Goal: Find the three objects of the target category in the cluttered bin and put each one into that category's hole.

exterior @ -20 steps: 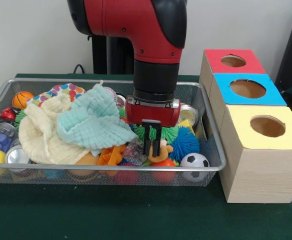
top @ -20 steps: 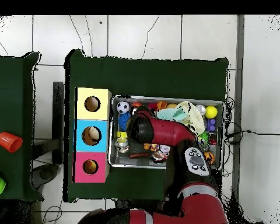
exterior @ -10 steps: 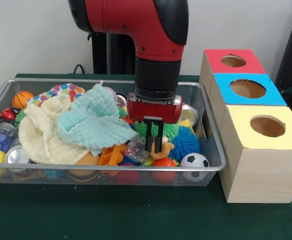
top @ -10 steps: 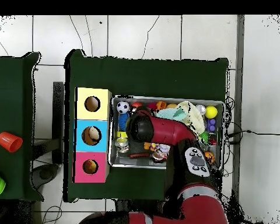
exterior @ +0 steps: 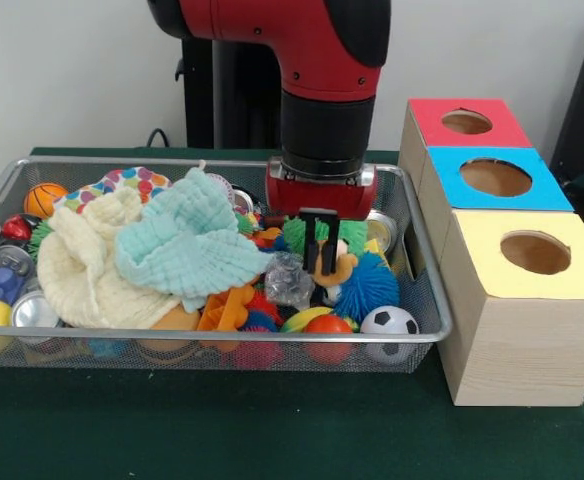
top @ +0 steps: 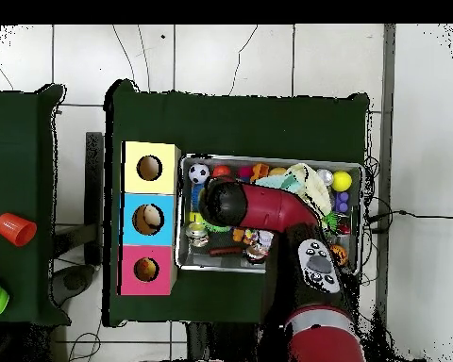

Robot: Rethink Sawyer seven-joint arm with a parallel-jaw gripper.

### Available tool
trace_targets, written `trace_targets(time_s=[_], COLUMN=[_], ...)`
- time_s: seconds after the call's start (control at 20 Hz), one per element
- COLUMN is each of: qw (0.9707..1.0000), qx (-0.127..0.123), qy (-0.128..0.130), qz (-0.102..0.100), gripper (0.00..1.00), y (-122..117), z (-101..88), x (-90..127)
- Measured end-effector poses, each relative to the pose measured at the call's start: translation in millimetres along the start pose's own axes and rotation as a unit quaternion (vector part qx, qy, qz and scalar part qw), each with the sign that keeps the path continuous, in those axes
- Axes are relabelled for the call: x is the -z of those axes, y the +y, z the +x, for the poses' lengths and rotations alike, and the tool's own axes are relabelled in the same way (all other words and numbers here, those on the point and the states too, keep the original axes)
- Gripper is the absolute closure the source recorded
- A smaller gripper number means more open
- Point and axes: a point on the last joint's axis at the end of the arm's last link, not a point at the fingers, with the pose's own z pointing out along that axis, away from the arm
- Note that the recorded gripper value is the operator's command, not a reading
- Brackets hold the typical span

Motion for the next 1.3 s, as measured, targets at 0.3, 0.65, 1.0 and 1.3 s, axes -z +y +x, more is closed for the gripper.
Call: trace_targets(time_s=[0.3, 0.65, 1.0, 1.3], qw=[0.9995, 0.9988, 0.9978, 0.9965], qx=[0.000, 0.000, -0.002, 0.001], qy=[0.032, 0.047, 0.063, 0.080], qz=[-0.005, -0.011, -0.018, -0.021], gripper=[1.00, 1.00, 1.00, 1.00], y=[12, 26, 38, 46], z=[3.9, 3.4, 3.3, 6.5], x=[12, 24, 30, 36])
